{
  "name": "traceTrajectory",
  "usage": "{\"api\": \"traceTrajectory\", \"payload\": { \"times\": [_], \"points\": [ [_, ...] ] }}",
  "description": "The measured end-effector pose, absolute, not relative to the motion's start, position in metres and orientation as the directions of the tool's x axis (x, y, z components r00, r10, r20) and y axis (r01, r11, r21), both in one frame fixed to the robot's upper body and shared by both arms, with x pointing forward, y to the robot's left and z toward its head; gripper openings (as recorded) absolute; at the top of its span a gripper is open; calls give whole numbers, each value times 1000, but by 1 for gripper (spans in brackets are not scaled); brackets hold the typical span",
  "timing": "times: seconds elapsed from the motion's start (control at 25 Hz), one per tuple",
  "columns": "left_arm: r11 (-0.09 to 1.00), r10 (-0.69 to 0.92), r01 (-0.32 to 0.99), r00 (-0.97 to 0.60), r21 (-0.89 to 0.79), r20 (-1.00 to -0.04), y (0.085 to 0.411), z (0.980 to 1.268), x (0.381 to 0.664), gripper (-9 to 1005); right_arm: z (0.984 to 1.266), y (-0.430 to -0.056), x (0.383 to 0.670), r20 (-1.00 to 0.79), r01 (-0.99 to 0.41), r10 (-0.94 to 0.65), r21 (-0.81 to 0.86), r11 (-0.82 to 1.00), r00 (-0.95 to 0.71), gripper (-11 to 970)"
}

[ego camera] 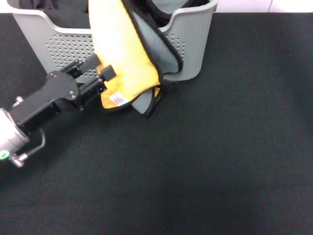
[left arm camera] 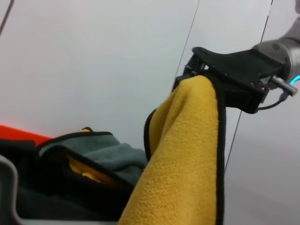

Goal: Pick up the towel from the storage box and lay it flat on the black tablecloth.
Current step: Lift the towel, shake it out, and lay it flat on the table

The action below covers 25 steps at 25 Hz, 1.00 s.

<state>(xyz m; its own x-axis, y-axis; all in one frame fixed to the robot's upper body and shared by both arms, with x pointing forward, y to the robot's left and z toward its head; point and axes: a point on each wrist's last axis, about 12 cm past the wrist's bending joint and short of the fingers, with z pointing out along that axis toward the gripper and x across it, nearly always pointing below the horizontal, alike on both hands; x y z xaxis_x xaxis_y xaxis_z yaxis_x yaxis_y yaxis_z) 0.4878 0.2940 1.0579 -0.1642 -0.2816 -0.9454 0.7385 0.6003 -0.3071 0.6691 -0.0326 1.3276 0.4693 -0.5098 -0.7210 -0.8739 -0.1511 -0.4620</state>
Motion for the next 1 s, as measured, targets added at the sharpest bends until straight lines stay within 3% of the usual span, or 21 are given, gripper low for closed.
{"api": "traceTrajectory", "payload": {
  "times": [0.2,0.4,0.8,1.0],
  "points": [
    [679,-262,682,-121,-272,-957,290,1045,489,576,1319,-30,666,-713,-886,-539,-434,-162,448,23],
    [742,-225,642,-34,-194,-974,295,1043,485,575,1304,-52,662,-731,-884,-520,-454,-113,442,24],
    [813,-154,579,110,-62,-982,304,1053,498,574,1308,-78,657,-821,-861,-315,-508,24,476,25],
    [802,-208,587,103,-109,-973,307,1062,507,573,1309,-86,659,-832,-856,-284,-513,62,478,26]
  ]
}}
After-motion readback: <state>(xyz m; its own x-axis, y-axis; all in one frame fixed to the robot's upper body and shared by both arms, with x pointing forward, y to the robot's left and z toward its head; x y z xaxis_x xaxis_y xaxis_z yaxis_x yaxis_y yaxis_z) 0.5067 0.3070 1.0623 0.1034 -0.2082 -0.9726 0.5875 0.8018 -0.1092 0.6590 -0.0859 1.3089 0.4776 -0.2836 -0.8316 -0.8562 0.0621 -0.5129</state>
